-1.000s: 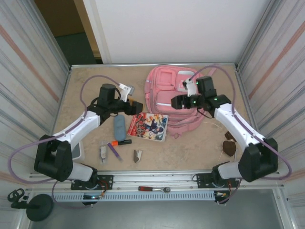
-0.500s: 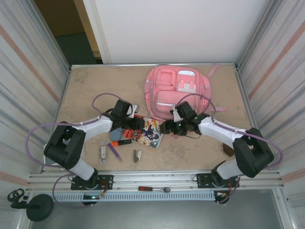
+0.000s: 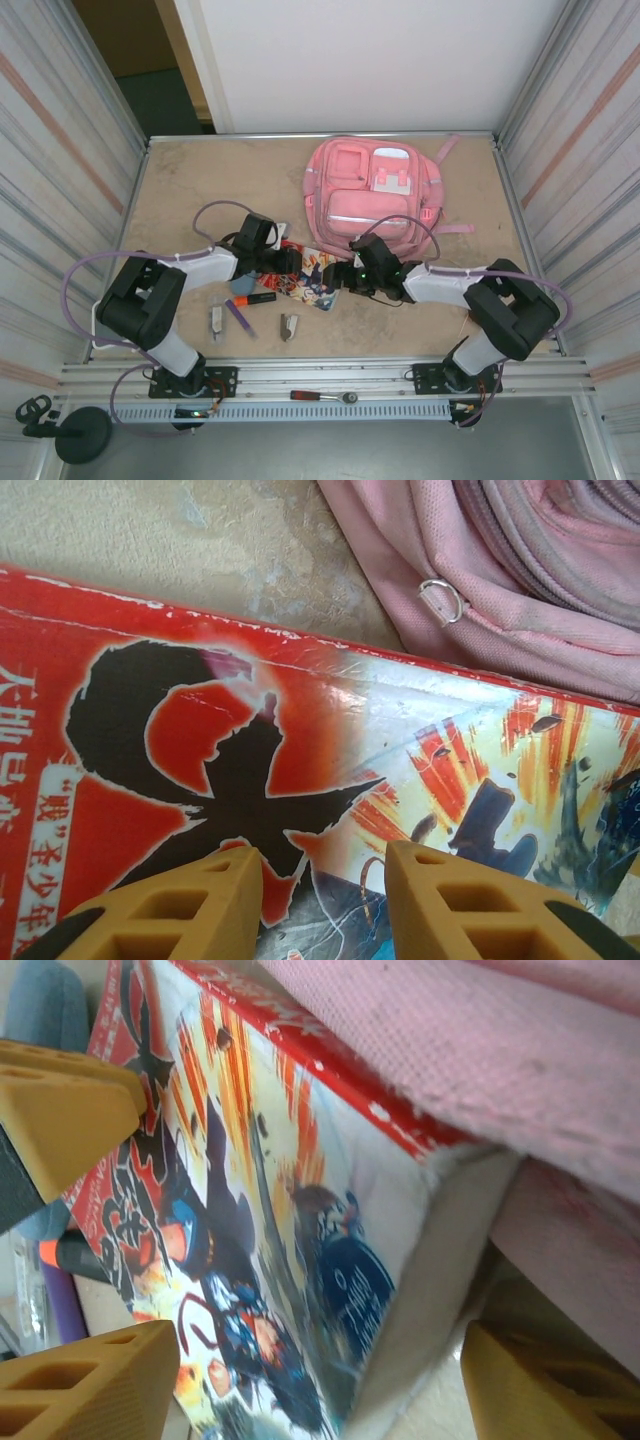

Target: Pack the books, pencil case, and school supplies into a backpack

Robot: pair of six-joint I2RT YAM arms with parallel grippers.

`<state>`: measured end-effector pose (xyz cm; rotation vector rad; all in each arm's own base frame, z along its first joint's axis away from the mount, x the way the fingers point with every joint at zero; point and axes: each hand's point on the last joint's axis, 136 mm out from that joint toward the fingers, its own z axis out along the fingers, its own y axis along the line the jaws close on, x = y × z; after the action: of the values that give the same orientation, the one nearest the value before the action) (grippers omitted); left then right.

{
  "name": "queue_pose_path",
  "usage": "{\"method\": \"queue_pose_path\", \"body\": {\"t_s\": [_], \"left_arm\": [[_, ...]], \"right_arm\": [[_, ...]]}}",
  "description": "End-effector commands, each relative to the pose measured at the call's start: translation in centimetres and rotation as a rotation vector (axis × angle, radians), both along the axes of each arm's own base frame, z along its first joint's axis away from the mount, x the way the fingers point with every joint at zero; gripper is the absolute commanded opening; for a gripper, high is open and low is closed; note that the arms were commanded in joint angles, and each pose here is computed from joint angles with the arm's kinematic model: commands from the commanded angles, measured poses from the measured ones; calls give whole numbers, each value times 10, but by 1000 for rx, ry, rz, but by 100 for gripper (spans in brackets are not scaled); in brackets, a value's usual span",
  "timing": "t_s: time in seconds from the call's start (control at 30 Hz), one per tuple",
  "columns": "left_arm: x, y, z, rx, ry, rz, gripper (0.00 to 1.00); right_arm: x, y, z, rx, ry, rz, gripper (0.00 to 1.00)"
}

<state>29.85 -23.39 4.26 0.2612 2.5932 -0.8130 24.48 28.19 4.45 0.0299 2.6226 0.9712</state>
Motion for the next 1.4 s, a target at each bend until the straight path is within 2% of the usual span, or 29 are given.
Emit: {"method": "queue_pose_path", "body": {"t_s": [0.0,0.07,0.27,0.4,0.57,0.7,0.8,0.93,1.1,1.23,1.37], "left_arm": [[-13,-1,-18,6,54,-13,38],[-13,-1,-18,4,56,-15,38],[-10,-5,-8,-19,36,-27,39],[5,-9,28,-51,-62,-44,51],[24,3,113,-152,-292,-28,66],[27,19,174,-242,-472,-22,74],[26,26,206,-307,-565,-52,82],[26,28,226,-391,-602,-139,88],[21,6,252,-526,-611,-324,94],[20,-2,266,-593,-662,-404,96],[17,-14,269,-651,-625,-491,84]], "right_arm": [[22,10,15,45,-115,-40,66],[26,13,19,50,-156,-34,59],[21,19,32,90,-229,32,19],[10,12,60,90,-311,99,0],[6,-3,132,123,-461,199,0],[12,-30,196,198,-559,248,0],[13,-47,243,275,-622,276,0],[10,-62,289,345,-677,308,0],[6,-62,314,426,-674,383,0],[2,-58,318,476,-652,460,0],[5,-59,315,510,-622,510,0]]}}
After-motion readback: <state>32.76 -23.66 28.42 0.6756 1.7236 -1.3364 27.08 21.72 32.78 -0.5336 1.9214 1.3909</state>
